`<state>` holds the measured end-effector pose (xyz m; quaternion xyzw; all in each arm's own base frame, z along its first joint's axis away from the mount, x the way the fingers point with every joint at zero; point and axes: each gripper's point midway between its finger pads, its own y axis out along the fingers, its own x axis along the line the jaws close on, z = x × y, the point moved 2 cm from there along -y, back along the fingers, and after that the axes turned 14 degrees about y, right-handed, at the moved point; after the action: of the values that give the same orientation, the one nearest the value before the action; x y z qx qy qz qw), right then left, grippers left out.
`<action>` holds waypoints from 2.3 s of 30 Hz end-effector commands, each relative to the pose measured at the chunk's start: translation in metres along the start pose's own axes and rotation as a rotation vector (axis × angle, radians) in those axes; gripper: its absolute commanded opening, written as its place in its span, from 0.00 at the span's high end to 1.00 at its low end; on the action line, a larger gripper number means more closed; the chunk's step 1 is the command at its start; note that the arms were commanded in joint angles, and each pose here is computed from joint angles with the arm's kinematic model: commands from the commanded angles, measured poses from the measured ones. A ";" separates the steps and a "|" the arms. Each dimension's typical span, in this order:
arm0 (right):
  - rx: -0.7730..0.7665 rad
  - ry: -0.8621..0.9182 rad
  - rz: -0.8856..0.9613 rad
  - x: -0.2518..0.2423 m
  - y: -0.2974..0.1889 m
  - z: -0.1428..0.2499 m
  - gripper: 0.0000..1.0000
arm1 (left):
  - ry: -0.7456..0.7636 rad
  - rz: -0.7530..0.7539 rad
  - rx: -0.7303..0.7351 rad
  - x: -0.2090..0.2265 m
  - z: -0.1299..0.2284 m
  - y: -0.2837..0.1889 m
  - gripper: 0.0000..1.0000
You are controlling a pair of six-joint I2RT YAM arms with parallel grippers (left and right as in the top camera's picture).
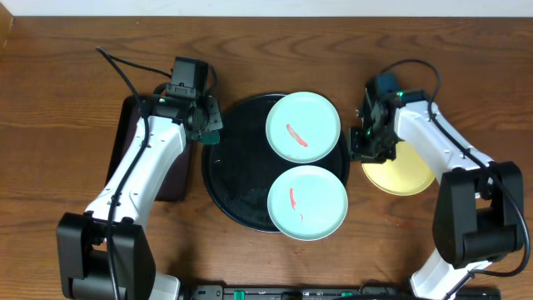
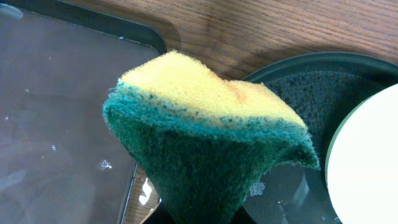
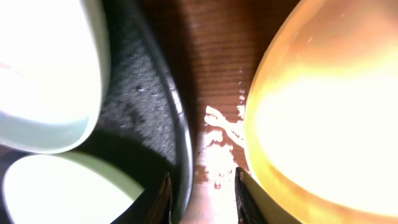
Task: Clean dirty plates on tray and stack at the side
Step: 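Grasp the upper light-green plate rim with the right gripper, then bring the sponge onto the light-green plate with the left gripper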
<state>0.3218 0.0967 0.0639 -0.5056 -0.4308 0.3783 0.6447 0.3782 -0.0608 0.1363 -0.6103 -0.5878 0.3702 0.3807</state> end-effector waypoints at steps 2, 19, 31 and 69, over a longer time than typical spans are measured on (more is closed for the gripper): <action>0.056 -0.063 -0.041 0.006 -0.013 0.005 0.66 | 0.011 0.000 -0.020 0.000 -0.007 -0.005 0.92; 0.056 -0.158 -0.065 0.022 -0.009 0.012 0.63 | 0.012 -0.001 -0.013 0.000 -0.004 -0.003 0.92; -0.340 -0.295 -0.140 0.064 0.001 -0.089 0.56 | 0.013 -0.003 0.005 0.000 -0.001 0.003 0.92; -0.145 -0.155 -0.210 0.156 0.026 -0.039 0.99 | -0.002 0.019 0.006 -0.003 -0.001 0.003 0.92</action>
<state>0.4112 0.2220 0.0673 -0.4578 -0.5830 0.3282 0.5855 0.3788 -0.0612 0.1353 -0.6104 -0.5874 0.3709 0.3804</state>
